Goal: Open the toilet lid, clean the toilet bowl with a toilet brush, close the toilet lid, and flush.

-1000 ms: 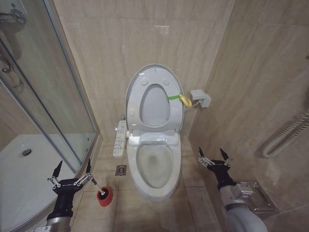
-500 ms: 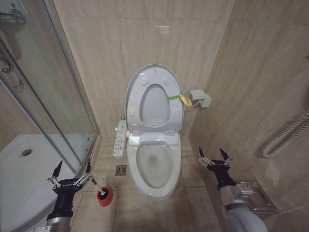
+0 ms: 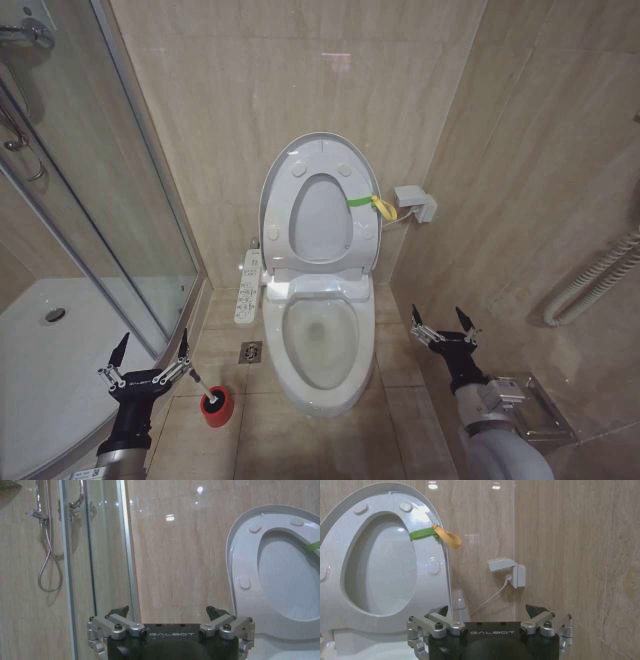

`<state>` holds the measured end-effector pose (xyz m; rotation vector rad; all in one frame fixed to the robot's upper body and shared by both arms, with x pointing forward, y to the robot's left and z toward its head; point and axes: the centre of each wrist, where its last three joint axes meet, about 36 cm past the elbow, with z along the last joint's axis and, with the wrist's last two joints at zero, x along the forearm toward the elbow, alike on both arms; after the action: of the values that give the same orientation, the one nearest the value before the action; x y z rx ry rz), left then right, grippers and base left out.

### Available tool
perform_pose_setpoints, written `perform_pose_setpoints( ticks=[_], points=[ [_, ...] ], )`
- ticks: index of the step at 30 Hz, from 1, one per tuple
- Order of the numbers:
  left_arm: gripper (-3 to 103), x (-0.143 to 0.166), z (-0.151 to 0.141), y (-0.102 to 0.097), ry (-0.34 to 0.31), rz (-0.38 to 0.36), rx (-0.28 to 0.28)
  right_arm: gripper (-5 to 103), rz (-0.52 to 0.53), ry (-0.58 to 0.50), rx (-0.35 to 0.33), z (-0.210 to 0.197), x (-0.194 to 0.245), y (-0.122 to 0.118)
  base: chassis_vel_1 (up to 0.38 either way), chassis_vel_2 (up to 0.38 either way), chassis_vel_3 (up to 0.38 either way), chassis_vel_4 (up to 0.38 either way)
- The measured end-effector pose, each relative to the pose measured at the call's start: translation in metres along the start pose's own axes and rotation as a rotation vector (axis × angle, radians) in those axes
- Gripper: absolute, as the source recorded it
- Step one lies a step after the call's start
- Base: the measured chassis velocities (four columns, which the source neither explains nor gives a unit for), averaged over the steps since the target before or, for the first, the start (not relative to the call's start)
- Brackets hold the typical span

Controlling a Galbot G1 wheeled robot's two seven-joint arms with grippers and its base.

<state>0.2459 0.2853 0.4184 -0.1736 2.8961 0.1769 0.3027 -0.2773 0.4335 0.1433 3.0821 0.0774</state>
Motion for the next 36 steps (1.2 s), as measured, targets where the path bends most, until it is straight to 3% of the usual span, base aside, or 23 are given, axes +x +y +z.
perform_pose_setpoints(
  ticks=[15,18,21,23,29,32,36],
  points=[
    [100,0.000,0.000,0.000,0.000,0.000,0.000,100,0.005,-0.002,0.006,-0.004,0.006,-0.003,0.000,0.000,0.000,0.000],
    [100,0.000,0.000,0.000,0.000,0.000,0.000,100,0.017,-0.016,0.033,-0.020,0.025,-0.012,0.000,0.000,0.000,0.000],
    [100,0.000,0.000,0.000,0.000,0.000,0.000,100,0.032,-0.040,0.116,-0.058,0.063,-0.027,0.000,0.000,0.000,0.000],
    [100,0.000,0.000,0.000,0.000,0.000,0.000,100,0.029,-0.053,0.136,-0.069,0.073,-0.028,0.000,0.000,0.000,0.000],
    [100,0.000,0.000,0.000,0.000,0.000,0.000,100,-0.040,-0.055,-0.008,-0.079,0.090,0.006,0.000,0.000,0.000,0.000],
    [100,0.000,0.000,0.000,0.000,0.000,0.000,100,-0.057,-0.045,-0.046,-0.077,0.092,0.015,0.000,0.000,0.000,0.000],
    [100,0.000,0.000,0.000,0.000,0.000,0.000,100,-0.066,-0.047,-0.041,-0.072,0.090,0.018,0.000,0.000,0.000,0.000]
  ],
)
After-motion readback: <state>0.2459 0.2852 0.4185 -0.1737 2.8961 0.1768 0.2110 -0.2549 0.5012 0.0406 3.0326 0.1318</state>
